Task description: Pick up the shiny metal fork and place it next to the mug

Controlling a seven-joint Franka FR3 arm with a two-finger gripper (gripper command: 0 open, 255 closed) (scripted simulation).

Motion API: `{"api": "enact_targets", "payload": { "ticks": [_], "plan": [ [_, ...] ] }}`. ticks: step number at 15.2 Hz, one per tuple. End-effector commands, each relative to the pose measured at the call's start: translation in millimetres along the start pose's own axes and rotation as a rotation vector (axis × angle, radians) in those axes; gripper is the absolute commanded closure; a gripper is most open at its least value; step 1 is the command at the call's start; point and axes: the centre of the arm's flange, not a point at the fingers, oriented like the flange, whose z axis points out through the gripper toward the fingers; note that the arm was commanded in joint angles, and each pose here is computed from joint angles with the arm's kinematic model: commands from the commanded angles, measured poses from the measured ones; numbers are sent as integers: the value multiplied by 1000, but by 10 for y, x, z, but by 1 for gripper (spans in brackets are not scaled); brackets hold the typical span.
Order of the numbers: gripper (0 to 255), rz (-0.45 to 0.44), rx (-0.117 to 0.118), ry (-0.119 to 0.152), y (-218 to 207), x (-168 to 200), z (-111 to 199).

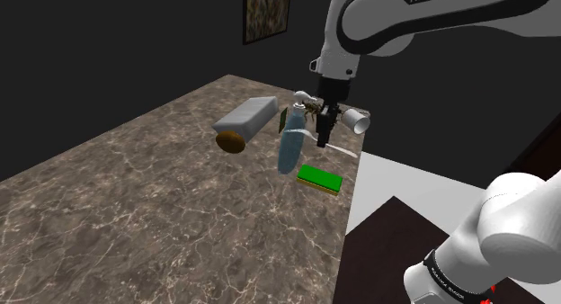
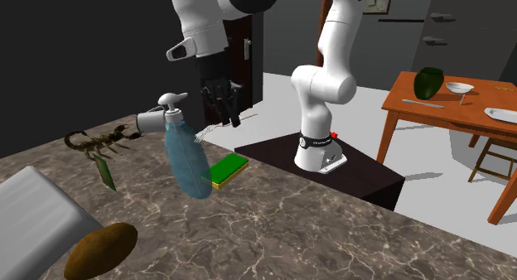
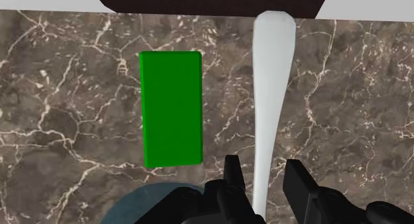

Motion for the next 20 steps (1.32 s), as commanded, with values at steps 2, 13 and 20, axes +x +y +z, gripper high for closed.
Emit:
{"api": "enact_targets", "payload": {
  "ticks": [2,13,20],
  "plan": [
    [255,0,0,-2,373,83,-99],
    [255,0,0,-2,1757,381,-423],
    [255,0,0,-2,2361,516,-456]
  ]
}}
